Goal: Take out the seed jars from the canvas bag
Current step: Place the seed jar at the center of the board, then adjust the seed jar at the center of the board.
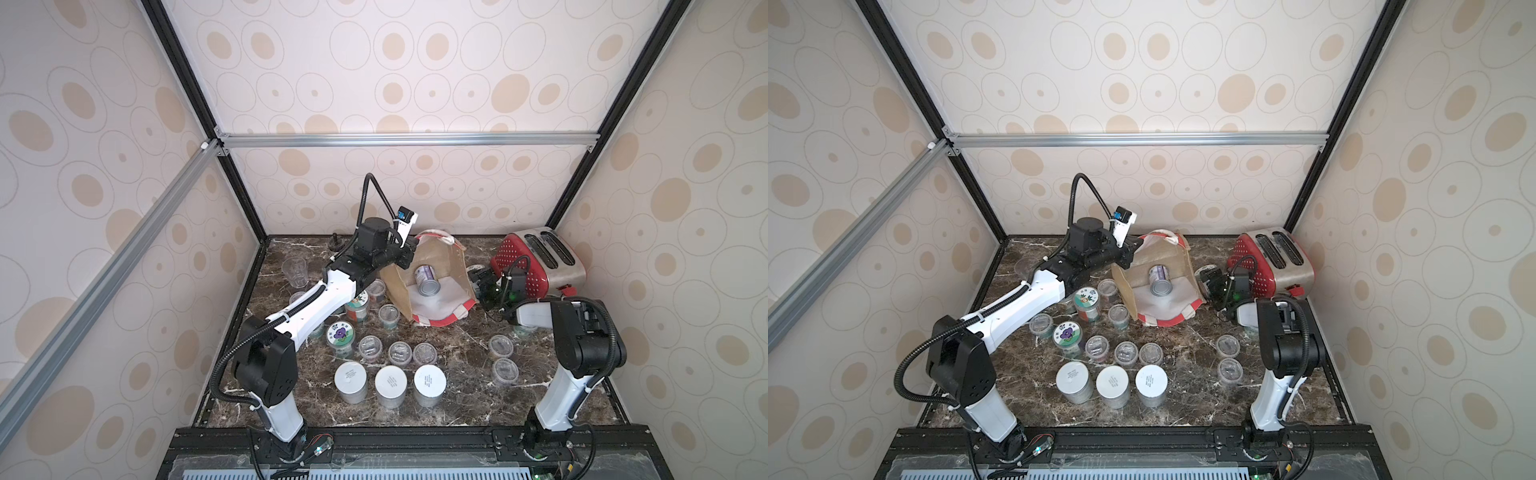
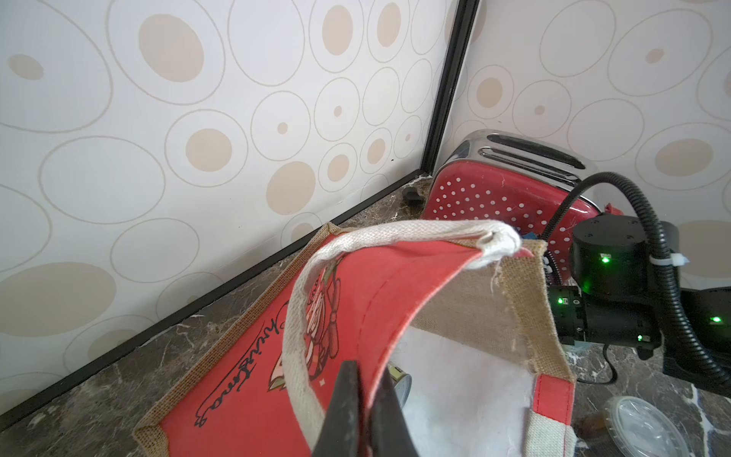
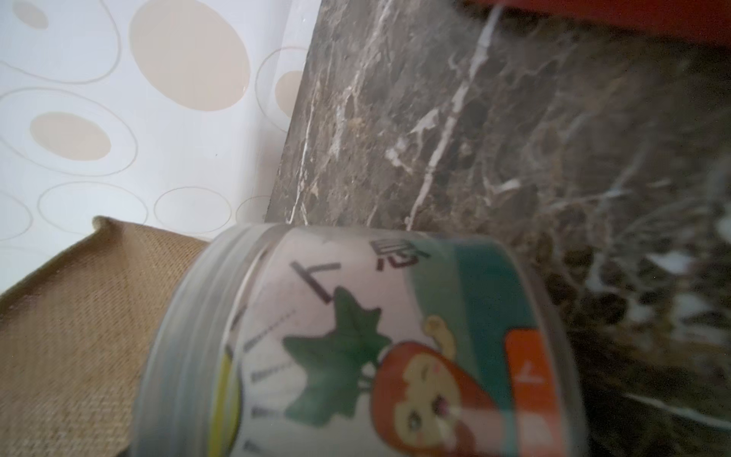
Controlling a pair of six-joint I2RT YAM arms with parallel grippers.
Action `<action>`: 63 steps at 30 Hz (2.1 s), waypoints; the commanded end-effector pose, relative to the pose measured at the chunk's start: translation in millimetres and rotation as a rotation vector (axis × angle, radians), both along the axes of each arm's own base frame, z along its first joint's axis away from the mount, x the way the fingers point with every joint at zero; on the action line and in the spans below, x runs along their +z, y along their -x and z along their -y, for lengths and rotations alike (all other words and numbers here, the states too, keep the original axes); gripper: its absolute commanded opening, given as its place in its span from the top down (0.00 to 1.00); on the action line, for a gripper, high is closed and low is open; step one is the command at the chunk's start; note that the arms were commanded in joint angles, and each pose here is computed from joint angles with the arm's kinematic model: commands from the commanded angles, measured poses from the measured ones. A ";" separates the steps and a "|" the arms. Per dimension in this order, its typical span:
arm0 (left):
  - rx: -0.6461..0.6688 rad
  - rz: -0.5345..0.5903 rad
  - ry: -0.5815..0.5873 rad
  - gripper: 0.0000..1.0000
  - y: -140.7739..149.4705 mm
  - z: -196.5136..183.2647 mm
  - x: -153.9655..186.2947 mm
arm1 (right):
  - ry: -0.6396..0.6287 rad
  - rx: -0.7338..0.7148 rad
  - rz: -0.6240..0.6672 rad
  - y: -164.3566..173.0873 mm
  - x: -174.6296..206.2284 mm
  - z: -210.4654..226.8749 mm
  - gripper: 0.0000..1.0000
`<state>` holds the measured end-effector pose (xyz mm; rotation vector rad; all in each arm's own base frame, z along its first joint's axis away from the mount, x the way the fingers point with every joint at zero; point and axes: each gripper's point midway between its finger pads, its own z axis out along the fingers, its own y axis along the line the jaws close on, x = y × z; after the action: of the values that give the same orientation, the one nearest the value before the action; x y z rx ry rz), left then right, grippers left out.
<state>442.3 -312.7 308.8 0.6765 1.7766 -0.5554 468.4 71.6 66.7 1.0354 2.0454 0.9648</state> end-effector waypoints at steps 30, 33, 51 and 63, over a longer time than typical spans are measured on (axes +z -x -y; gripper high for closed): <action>-0.015 0.044 0.044 1.00 8.5 -5.2 26.1 | 0.161 0.032 -0.093 72.2 27.3 33.1 0.00; 0.009 0.047 0.036 1.00 6.7 -10.0 25.8 | 0.183 0.088 -0.069 67.8 35.3 28.9 0.00; 0.141 0.010 0.059 1.00 -15.1 -48.4 17.9 | 0.444 0.093 -0.590 43.6 51.4 26.7 0.00; 0.123 0.009 0.083 1.00 -12.0 -54.7 17.0 | 0.442 0.104 -0.657 15.2 40.6 -6.1 0.00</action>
<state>457.5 -266.1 303.5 0.5287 1.8133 -0.5252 459.7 79.6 107.5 1.0355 2.6813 0.2451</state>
